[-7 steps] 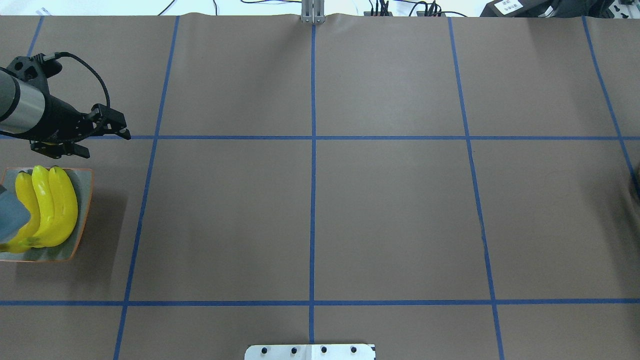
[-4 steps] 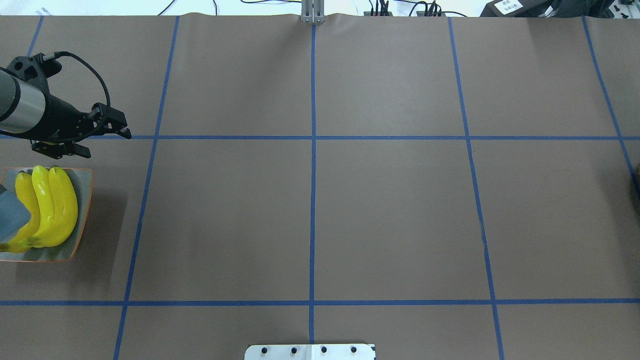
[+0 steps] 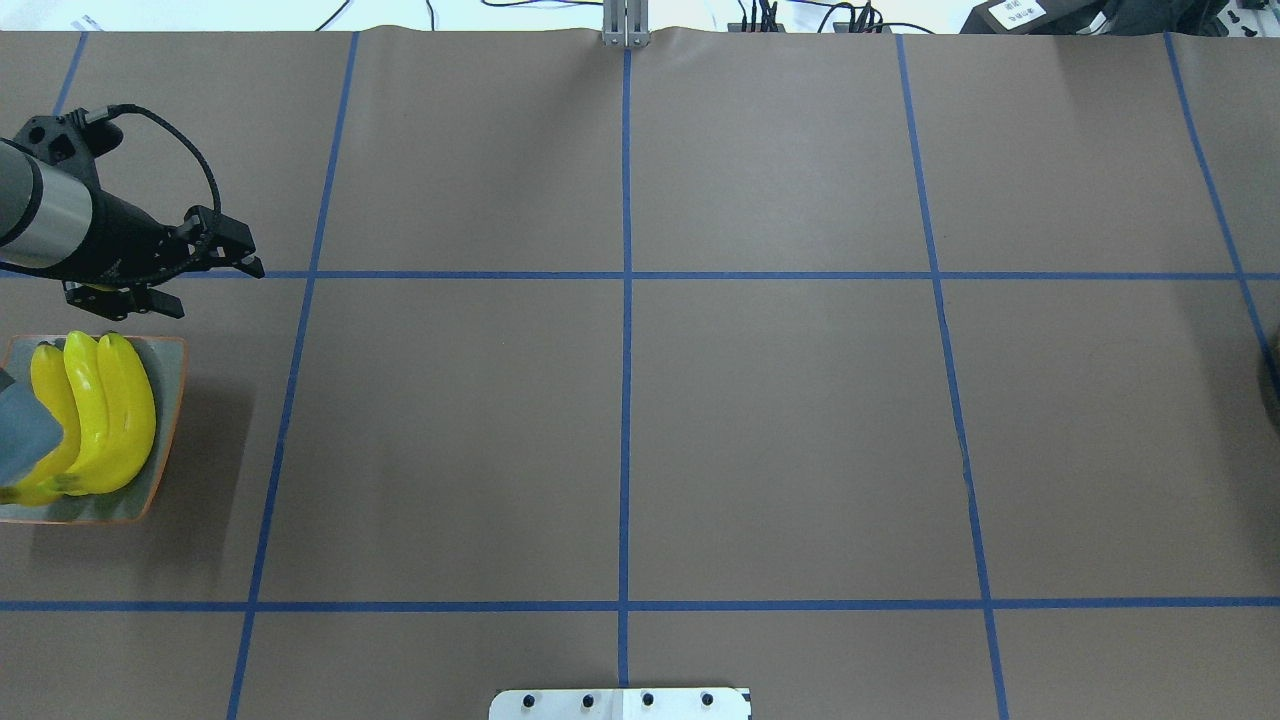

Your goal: Transfer all bananas from basket to plate

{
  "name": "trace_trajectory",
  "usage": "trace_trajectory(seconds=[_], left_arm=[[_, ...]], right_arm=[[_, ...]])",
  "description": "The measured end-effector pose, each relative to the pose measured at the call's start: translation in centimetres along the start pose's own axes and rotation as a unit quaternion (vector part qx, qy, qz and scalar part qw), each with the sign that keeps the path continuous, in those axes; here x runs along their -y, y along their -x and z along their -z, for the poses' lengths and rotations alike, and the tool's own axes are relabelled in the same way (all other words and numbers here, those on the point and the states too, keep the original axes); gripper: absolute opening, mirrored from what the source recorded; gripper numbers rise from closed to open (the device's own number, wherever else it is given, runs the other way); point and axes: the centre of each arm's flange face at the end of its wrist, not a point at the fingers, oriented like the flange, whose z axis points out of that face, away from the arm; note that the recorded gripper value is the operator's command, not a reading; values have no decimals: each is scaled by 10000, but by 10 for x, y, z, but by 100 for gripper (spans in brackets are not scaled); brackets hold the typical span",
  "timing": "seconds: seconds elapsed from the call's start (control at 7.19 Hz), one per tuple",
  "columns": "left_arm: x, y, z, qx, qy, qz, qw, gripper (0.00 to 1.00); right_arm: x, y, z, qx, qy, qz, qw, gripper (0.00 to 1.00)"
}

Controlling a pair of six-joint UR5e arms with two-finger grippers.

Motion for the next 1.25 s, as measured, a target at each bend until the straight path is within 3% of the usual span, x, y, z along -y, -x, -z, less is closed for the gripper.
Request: trace_trajectory(seconds=[0.56, 1.25], left_arm=[[0, -1, 1, -25, -10, -22, 10000, 100], [-1, -7, 3, -80, -43, -74, 9999, 100]], right_arm=[[1, -13, -29, 293, 707, -187, 9969, 87], [2, -32, -39, 401, 919, -485, 9938, 86]])
